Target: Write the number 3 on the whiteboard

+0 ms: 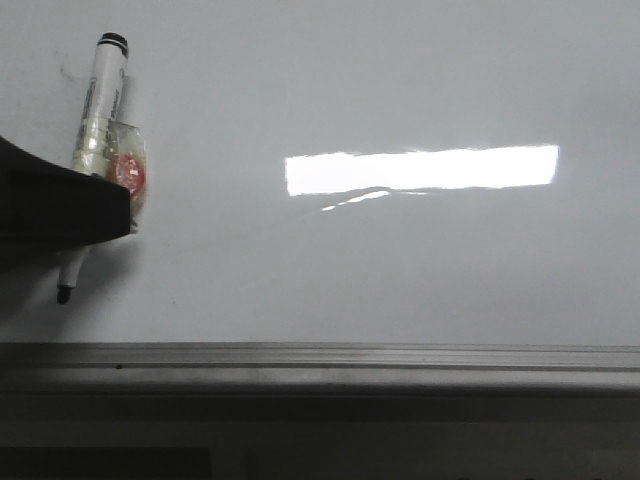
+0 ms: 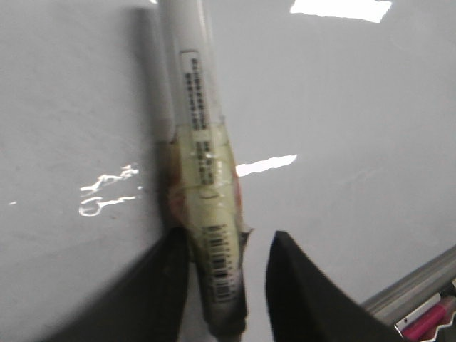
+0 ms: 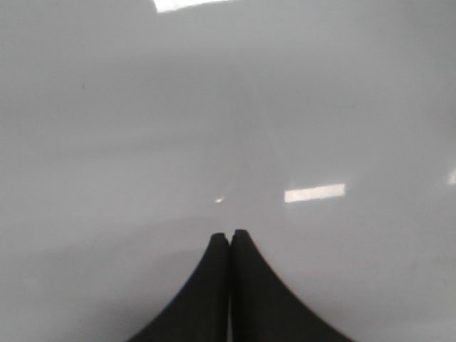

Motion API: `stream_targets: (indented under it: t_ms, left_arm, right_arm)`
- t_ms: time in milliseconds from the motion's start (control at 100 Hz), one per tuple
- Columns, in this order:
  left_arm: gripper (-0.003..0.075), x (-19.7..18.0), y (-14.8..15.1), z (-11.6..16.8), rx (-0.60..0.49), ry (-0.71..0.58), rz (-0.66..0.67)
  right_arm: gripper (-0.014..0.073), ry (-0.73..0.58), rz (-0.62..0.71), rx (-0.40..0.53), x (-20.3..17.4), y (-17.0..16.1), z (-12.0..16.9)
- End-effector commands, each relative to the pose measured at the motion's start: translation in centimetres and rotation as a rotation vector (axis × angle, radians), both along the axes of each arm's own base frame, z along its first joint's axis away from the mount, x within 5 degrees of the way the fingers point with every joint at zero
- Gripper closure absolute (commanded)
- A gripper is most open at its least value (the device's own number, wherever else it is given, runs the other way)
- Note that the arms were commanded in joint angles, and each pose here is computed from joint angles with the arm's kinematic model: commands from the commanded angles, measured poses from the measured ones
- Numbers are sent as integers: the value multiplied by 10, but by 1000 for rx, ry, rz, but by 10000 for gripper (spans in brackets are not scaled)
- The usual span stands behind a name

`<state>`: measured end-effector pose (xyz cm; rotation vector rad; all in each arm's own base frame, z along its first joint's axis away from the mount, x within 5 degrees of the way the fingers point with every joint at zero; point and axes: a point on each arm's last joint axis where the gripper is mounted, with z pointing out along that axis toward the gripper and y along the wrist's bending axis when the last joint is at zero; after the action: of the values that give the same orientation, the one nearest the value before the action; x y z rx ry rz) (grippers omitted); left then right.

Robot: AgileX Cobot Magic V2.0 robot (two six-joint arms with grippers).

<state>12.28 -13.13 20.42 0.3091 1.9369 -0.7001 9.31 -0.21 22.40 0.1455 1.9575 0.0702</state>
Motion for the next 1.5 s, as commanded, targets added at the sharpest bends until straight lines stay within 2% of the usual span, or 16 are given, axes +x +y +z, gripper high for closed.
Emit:
stream_targets:
  t_ms: [0, 150, 320, 490, 560, 740, 780, 1030, 1190, 1490]
  left_arm:
    - [743, 6, -2, 0, -27, 25, 61]
    - [740, 6, -3, 1, -5, -4, 27]
    - [740, -1, -14, 7, 99, -194, -169]
    - [741, -6, -23, 18, 130, -394, -309]
    - [741, -8, -24, 20, 139, -430, -333]
    - [741, -10, -26, 20, 238, -544, -403]
    - [741, -11, -26, 20, 257, -567, -416]
    - [740, -12, -27, 20, 309, -625, -441]
    - [740, -17, -30, 20, 347, -703, -529]
    - [740, -18, -31, 20, 344, -710, -530]
  right_arm:
    - [659, -82, 24, -9, 5, 2, 16]
    - [659, -89, 161, -3, 4, 15, 18]
    - [659, -150, 334, 12, 3, 33, 34]
    - [636, -171, 475, 23, 7, 50, 49]
    - [566, -153, 525, 20, 11, 58, 54]
    - [281, -125, 681, 22, 19, 87, 72]
    - [258, -121, 723, 24, 19, 95, 75]
    - [255, -116, 1014, -55, 16, 157, 90]
    - [256, -99, 1039, -79, 26, 179, 94]
    - [275, -75, 1065, -90, 32, 199, 86]
